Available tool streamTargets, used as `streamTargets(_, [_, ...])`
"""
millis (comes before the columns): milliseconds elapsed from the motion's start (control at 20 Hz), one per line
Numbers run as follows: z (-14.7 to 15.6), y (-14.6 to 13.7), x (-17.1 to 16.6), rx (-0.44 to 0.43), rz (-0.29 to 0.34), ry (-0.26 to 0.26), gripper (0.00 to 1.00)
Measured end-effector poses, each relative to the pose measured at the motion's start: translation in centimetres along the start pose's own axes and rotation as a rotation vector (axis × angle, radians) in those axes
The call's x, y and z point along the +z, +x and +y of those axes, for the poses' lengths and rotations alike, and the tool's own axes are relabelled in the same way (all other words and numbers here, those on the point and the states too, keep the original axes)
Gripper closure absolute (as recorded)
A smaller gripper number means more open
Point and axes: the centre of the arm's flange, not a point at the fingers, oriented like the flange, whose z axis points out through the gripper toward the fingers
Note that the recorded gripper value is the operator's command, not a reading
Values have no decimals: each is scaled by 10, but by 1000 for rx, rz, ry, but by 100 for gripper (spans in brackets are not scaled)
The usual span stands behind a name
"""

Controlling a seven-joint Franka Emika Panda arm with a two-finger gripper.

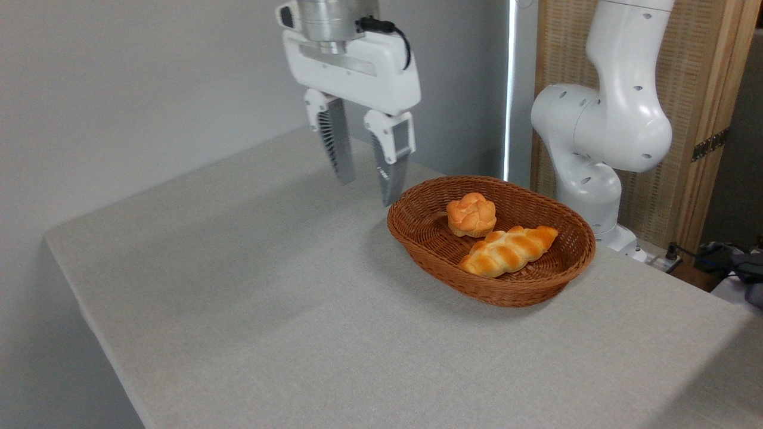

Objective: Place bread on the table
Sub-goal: 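Lower the gripper onto the round orange bun in the basket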

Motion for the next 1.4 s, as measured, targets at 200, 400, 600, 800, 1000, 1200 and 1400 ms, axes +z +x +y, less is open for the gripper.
streamTargets(200, [40, -31, 27, 66, -31, -26, 0])
streamTargets(400, [81, -49, 62, 163, -75, -59, 0])
streamTargets(600, [100, -82, 95, 224, -109, -101, 0])
streamTargets(800, [97, -118, 103, 211, -124, -190, 0])
streamTargets(1000, [110, -117, 117, 260, -145, -217, 0])
streamTargets(1200, [118, -113, 124, 289, -158, -222, 0])
streamTargets(1400, [121, -113, 143, 293, -152, -217, 0])
